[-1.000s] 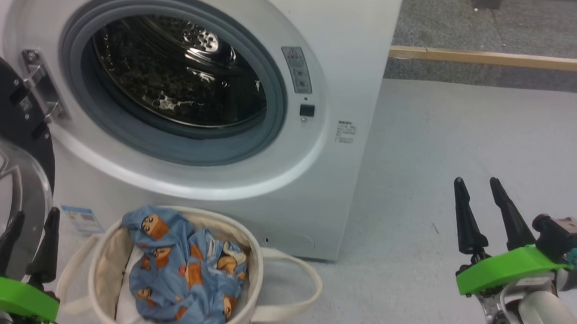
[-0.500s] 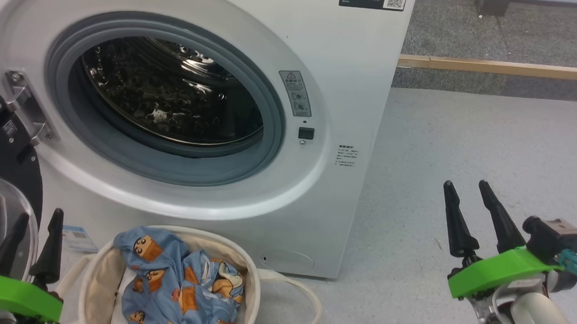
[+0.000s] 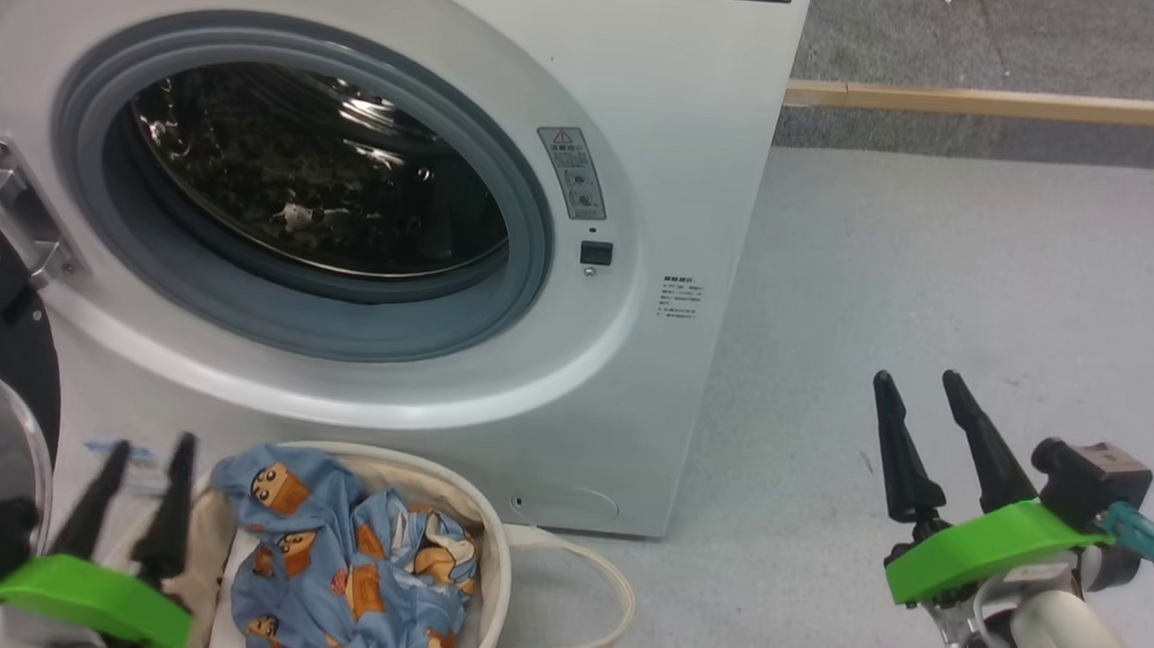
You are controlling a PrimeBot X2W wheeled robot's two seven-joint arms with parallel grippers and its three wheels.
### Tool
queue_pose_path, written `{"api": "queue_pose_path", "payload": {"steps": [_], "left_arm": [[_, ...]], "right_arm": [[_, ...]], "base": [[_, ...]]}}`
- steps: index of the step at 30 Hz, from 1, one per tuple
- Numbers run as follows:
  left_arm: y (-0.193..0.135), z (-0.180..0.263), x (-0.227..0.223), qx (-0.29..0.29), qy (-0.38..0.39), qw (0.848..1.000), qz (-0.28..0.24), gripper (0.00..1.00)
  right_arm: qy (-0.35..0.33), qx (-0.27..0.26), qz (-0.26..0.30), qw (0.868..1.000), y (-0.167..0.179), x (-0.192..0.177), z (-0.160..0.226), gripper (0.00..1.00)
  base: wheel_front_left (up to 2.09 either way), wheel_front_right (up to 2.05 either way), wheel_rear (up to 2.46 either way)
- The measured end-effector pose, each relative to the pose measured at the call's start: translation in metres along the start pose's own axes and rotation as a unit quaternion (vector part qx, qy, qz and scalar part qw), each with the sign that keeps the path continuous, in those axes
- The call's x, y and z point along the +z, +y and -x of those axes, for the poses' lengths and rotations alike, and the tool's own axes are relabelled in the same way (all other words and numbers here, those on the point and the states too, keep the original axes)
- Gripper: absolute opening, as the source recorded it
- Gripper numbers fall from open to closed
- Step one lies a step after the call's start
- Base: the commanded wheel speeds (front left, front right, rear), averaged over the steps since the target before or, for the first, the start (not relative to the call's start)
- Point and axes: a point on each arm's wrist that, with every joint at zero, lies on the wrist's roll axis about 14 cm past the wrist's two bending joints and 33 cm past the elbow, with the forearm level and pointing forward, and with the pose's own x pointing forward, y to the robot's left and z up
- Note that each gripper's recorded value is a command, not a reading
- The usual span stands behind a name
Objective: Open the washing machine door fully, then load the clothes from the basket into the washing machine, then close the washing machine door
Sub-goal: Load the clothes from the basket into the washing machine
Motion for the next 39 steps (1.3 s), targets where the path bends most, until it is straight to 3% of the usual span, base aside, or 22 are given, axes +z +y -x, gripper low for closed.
{"api": "queue_pose_path", "payload": {"steps": [22,39], "left_arm": [[-0.048,-0.036,-0.115,-0.034,0.161,0.986,0.004,1.00],[-0.051,-0.049,-0.199,-0.039,0.288,0.957,-0.010,1.00]], "right_arm": [[0.040,-0.010,-0.011,0.999,-0.023,-0.035,-0.028,1.00],[0.051,0.000,0.023,0.998,-0.052,-0.055,-0.075,1.00]], "base": [[0.00,0.00,0.00],[0.00,0.00,0.00]]}}
